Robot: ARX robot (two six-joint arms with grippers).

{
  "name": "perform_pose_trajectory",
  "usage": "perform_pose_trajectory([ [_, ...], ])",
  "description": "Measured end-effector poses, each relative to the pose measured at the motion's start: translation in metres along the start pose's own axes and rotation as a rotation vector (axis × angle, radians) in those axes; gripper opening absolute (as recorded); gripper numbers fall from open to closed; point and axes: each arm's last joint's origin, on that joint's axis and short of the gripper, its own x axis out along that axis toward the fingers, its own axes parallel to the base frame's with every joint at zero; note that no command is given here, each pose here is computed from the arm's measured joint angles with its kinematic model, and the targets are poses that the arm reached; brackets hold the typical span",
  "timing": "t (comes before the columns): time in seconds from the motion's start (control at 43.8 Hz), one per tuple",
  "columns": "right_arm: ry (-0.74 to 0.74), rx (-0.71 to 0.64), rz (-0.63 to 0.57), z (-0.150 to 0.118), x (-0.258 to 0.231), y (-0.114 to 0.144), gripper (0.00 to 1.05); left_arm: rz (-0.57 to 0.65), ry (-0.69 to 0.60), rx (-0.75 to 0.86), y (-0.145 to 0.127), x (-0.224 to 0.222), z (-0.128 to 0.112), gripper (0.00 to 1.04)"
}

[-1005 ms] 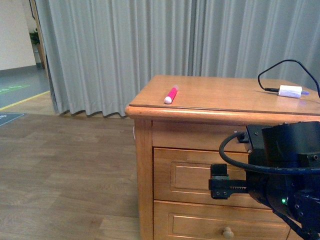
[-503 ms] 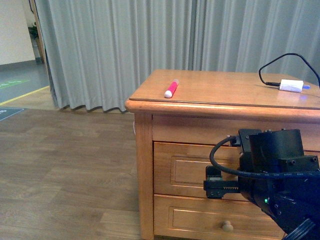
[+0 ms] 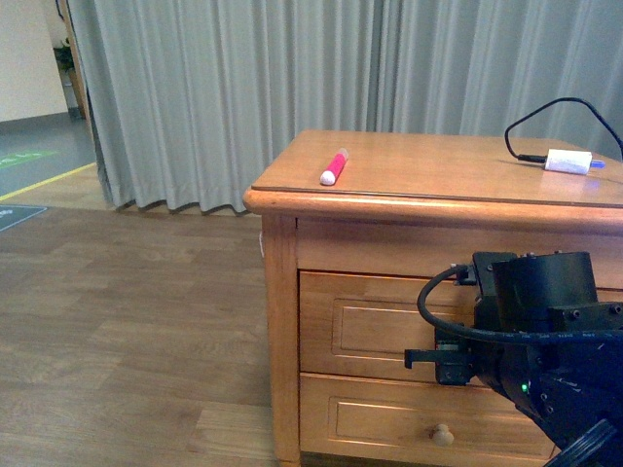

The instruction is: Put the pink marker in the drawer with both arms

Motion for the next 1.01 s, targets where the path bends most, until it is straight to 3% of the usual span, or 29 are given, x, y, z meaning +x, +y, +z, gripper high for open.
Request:
perform_pose_trajectory([
  [0.137, 0.015, -0.002, 0.003, 0.000, 0.000, 0.000, 0.23, 0.000, 0.000, 0.000, 0.000, 0.000, 0.000, 0.99],
  [0.457, 0.068, -0.001, 0.034, 0.003, -0.019, 0.001, 0.20, 0.000, 0.000, 0.000, 0.000, 0.000, 0.000, 0.99],
  [0.891, 0.211, -0.054, 0.090, -0.033, -0.107, 0.001, 0.20, 0.000, 0.000, 0.000, 0.000, 0.000, 0.000, 0.99],
  [0.937, 0.217, -0.057, 0.097, -0.036, -0.113, 0.001, 0.23, 0.000, 0.000, 0.000, 0.000, 0.000, 0.000, 0.99],
  [1.005, 0.213, -0.031, 0.093, -0.040, -0.122, 0.000, 0.38, 0.000, 0.000, 0.000, 0.000, 0.000, 0.000, 0.99],
])
